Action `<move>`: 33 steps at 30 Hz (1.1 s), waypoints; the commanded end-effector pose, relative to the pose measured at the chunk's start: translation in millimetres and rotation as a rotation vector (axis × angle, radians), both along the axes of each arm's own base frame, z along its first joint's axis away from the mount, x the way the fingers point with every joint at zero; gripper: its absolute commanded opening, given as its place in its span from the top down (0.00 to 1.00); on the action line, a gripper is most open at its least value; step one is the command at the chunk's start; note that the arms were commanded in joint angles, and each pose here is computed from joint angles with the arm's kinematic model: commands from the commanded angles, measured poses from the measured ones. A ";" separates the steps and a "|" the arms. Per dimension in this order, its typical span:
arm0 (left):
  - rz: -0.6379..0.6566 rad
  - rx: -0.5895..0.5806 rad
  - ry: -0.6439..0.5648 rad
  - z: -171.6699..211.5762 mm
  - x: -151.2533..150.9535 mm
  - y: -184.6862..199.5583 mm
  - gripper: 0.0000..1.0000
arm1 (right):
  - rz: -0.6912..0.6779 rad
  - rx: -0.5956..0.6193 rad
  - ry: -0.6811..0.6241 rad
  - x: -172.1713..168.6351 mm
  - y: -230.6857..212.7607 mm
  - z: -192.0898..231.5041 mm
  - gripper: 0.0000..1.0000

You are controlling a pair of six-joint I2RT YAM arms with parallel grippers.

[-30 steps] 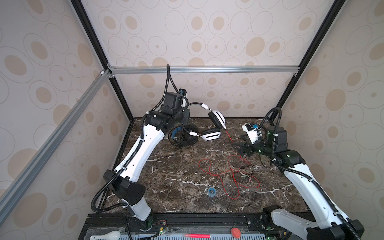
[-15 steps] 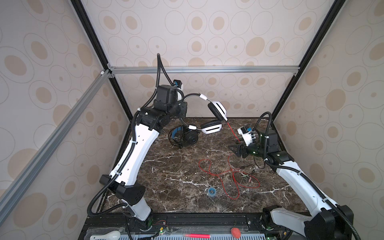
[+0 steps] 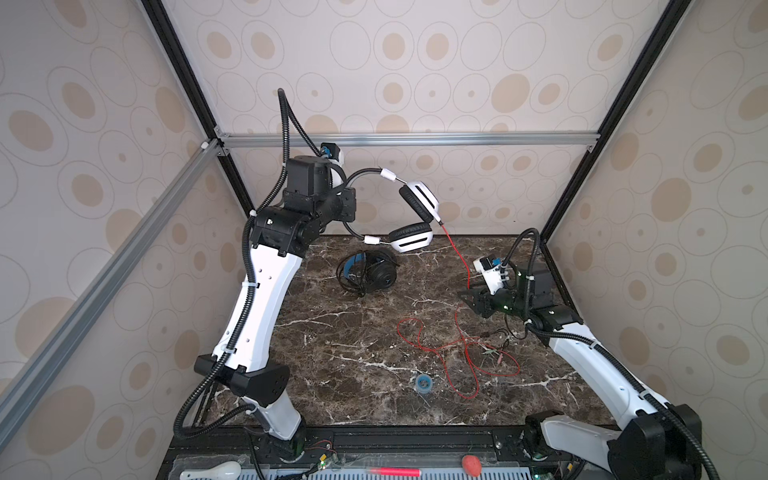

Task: Wrap the headphones
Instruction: 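Grasp the hanging red cable below the headset with the right gripper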

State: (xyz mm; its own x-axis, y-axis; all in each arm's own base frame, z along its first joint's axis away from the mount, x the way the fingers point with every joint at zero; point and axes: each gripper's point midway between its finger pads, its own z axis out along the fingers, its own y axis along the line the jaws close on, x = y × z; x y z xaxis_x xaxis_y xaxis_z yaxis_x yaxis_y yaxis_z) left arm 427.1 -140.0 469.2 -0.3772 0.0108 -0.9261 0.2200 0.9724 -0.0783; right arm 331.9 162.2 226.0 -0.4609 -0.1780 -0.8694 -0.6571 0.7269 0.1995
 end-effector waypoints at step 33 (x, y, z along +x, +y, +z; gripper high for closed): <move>-0.093 0.019 0.097 -86.9 4.4 -15.2 1.00 | 0.287 -0.886 -0.564 -19.5 63.7 142.3 1.00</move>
State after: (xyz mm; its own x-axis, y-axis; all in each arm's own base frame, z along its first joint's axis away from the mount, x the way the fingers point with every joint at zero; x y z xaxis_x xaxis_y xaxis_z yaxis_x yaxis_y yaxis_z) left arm 443.0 -131.7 325.6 -0.6157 0.0693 -0.7849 0.1934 0.9789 -0.0653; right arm 315.7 221.8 368.1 0.0760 -0.8320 -0.5496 -0.6451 0.3792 -0.6633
